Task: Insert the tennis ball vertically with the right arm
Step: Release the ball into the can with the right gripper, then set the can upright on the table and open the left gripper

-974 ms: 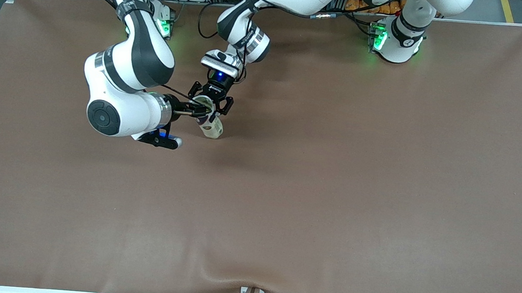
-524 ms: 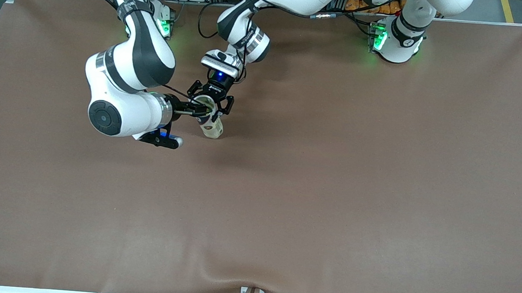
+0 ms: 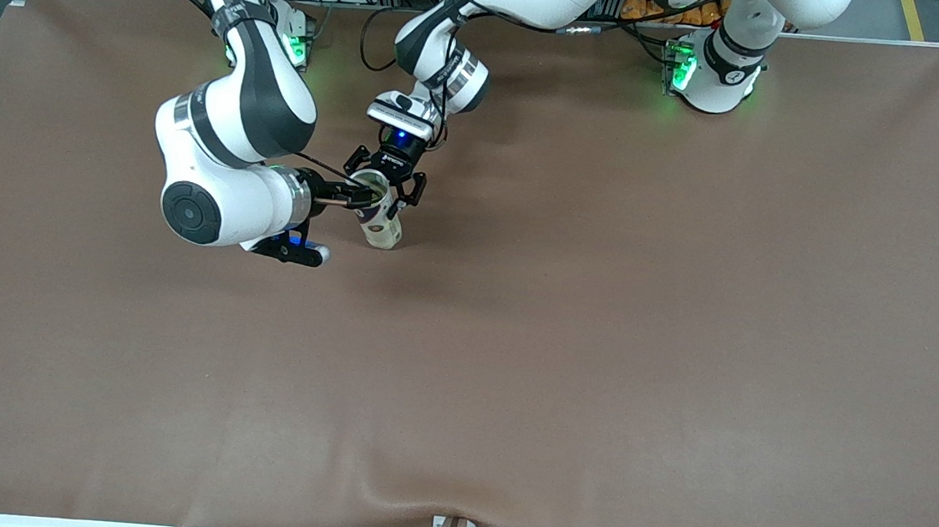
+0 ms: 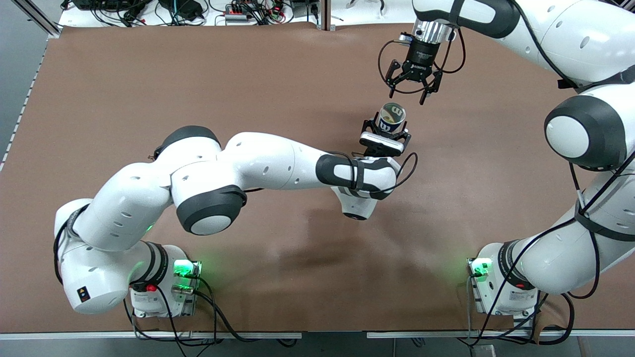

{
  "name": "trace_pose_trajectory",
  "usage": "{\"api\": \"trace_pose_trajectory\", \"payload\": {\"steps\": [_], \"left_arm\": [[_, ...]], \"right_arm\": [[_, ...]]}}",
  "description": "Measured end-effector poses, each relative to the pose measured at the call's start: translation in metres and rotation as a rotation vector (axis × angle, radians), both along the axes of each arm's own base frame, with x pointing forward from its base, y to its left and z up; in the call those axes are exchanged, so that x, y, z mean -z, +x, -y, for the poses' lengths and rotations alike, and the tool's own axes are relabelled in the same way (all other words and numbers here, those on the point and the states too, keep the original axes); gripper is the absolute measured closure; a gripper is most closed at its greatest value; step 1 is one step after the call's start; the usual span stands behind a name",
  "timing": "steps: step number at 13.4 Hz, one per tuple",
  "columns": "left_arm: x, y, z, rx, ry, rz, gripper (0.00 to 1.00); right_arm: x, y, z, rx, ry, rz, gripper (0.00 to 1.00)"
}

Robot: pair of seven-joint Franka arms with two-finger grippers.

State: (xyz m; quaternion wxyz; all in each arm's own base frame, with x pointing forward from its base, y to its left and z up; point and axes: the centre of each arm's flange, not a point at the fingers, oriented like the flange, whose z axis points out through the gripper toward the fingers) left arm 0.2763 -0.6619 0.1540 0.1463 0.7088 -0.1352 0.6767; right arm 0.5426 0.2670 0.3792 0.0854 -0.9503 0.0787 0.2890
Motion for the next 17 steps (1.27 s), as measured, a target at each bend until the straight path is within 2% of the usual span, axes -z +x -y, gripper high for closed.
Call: {"api": "trace_pose_trajectory", "payload": {"steps": [9, 12, 15, 17], "left_arm": [[0.012, -0.020, -0.010, 0.021, 0.036, -0.027, 0.00], [0.020, -0.033, -0.013, 0.034, 0.052, -0.048, 0.00], [0.026, -0.046, -0.015, 0.043, 0.060, -0.069, 0.00], [0.025, -0.049, -0.016, 0.031, 0.056, -0.083, 0.00]], "right_arm": [[-0.003, 0.002, 0.001, -0.003, -0.006, 0.014, 0.00], [-0.020, 0.008, 0.006, -0.025, -0.042, 0.079, 0.00], [-0.050, 0.018, 0.012, -0.053, -0.087, 0.171, 0.00], [-0.068, 0.030, 0.022, -0.076, -0.128, 0.248, 0.00]]}}
